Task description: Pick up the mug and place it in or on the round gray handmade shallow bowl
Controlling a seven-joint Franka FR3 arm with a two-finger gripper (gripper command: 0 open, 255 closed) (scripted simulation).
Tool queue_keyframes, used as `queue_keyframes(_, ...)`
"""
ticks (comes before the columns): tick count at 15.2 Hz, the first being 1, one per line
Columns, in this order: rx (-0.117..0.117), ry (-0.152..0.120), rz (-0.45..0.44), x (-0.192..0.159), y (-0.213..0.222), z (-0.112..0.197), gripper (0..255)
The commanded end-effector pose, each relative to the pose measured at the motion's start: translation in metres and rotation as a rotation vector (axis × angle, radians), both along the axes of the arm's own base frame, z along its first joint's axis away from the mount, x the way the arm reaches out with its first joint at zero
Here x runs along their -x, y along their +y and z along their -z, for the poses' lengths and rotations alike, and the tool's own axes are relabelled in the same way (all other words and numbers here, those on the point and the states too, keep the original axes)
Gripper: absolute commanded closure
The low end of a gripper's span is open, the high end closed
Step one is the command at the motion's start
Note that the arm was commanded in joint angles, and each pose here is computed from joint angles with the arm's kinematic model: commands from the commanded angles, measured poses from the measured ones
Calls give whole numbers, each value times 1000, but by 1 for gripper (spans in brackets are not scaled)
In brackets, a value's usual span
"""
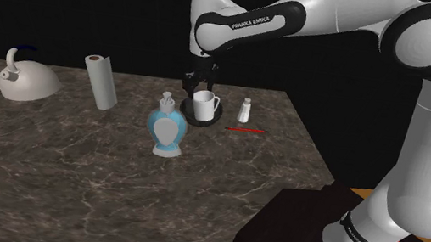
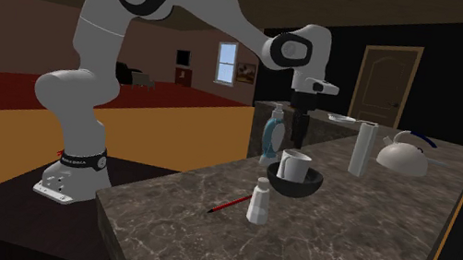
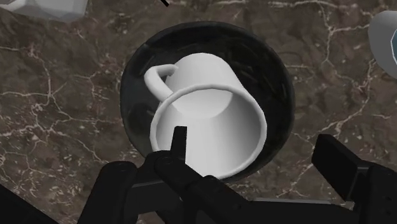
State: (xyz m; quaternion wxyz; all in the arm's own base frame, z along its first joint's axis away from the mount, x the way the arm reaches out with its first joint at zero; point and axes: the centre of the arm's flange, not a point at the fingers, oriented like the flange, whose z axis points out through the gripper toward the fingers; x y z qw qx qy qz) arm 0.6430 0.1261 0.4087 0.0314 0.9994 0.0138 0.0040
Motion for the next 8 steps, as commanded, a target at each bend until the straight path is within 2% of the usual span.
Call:
queue_keyframes(1, 0, 0, 0, 0, 0, 0, 0)
queue_keyframes(5, 0, 0, 0, 0, 3, -50, 0)
queue_keyframes(8, 0, 0, 0, 0, 3, -50, 0)
